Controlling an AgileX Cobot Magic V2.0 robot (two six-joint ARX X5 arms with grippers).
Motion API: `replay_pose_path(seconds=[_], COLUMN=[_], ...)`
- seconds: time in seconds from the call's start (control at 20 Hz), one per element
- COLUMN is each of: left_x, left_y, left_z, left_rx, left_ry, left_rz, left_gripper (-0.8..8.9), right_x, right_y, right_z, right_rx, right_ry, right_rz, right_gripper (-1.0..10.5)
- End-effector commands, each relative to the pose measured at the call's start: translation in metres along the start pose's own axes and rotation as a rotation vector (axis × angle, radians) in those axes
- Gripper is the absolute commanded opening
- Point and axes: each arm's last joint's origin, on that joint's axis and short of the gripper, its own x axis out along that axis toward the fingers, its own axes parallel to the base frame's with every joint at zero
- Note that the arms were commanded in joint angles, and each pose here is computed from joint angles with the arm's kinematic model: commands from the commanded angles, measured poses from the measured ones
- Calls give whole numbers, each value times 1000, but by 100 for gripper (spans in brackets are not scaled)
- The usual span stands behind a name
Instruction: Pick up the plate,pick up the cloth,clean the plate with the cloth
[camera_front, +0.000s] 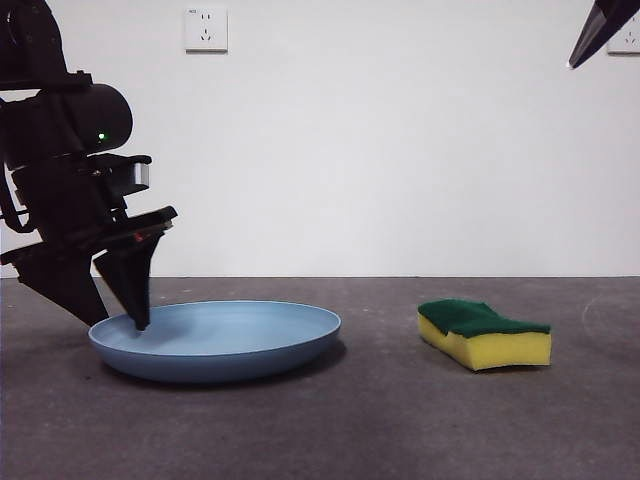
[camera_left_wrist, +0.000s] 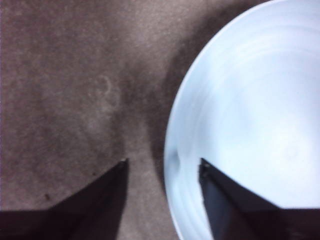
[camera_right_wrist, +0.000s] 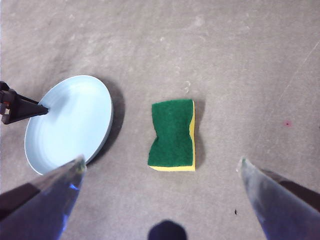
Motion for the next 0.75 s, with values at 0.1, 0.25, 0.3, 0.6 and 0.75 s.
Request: replay_pose_path(seconds=[0.1,0.25,0.3,0.6,0.75], left_x=[8,8,9,9,0], left_y=[-1,-2,-2,-5,-8], left_z=[-3,-3,-3,-4,-3], left_rx=[27,31,32,42,46], left_ry=[38,31,34,46,26], left_rz=[3,4,4,-1,-5], left_gripper=[187,145,50,-9,-9], right_x=[0,0,0,0,1], right_y=[0,0,0,0,4], right_z=[1,1,1,1,4], right_rx=[-7,-7,-7,-6,-22], right_ry=[-7,-7,-7,-7,-28], right_rz=[-2,-2,-2,1,22], right_gripper=[563,563,563,563,563])
